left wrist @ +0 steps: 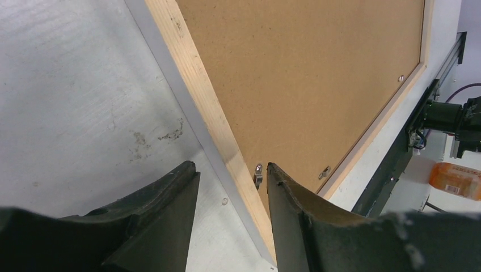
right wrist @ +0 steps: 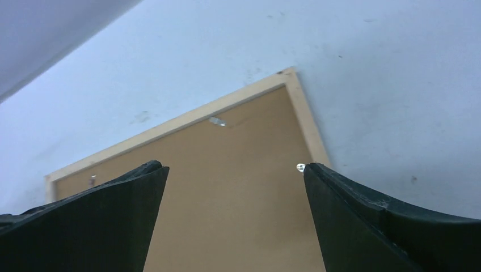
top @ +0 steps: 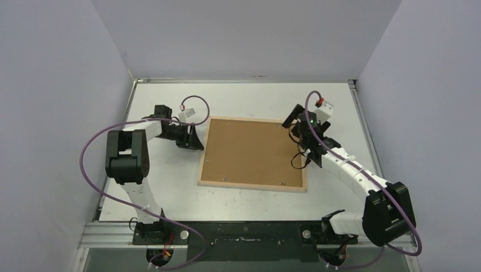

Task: Put the photo into the frame
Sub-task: Move the photo frame to the center of the board, then adjust the photo frame at the center of the board.

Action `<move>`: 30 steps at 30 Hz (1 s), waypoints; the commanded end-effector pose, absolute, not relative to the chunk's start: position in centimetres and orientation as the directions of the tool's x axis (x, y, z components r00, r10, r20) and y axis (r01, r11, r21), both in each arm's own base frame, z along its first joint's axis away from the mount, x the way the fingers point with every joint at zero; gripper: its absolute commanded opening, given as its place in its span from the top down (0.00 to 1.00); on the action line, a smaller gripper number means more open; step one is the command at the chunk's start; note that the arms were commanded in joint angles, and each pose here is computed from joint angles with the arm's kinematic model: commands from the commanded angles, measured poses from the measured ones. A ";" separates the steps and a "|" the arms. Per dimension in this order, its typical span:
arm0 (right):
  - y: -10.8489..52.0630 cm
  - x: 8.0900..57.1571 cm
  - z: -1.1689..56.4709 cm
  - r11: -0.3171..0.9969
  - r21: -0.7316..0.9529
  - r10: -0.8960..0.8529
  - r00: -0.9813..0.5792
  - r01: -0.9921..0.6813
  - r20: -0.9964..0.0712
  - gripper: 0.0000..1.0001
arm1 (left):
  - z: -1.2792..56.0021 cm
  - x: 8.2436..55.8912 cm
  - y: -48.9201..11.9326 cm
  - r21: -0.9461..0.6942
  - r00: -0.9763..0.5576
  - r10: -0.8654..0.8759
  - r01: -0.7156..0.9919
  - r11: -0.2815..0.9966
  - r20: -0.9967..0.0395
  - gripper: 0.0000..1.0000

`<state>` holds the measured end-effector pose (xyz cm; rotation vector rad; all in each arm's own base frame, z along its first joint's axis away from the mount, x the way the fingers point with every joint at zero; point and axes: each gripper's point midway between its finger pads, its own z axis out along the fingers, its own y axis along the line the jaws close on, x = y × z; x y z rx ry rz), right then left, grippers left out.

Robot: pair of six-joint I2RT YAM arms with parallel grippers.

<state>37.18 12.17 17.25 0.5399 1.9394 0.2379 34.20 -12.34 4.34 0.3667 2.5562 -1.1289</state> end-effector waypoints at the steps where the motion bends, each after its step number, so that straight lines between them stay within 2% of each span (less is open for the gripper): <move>1: 8.8 36.5 12.3 0.893 0.325 0.444 -0.498 0.311 -0.745 0.02 | 4.8 36.3 -12.4 -0.637 -0.889 0.089 0.389 0.666 -0.450 0.54; 5: 6.7 37.4 9.8 0.887 0.298 0.452 -0.530 0.352 -0.717 0.00 | 4.4 36.4 -11.8 -0.604 -0.883 0.105 0.395 0.692 -0.458 0.52; 17: 6.6 41.7 6.0 0.870 0.382 0.492 -0.580 0.311 -0.649 0.00 | 2.8 36.8 -9.5 -0.452 -0.838 0.239 0.479 0.752 -0.490 0.52; 21: 7.6 42.6 4.6 0.842 0.454 0.531 -0.602 0.293 -0.596 0.01 | 2.0 35.7 -10.1 -0.429 -0.810 0.322 0.546 0.720 -0.490 0.52; 30: 9.7 46.2 5.8 0.807 0.535 0.564 -0.597 0.251 -0.570 0.03 | 0.9 33.7 -11.4 -0.443 -0.790 0.399 0.599 0.668 -0.466 0.54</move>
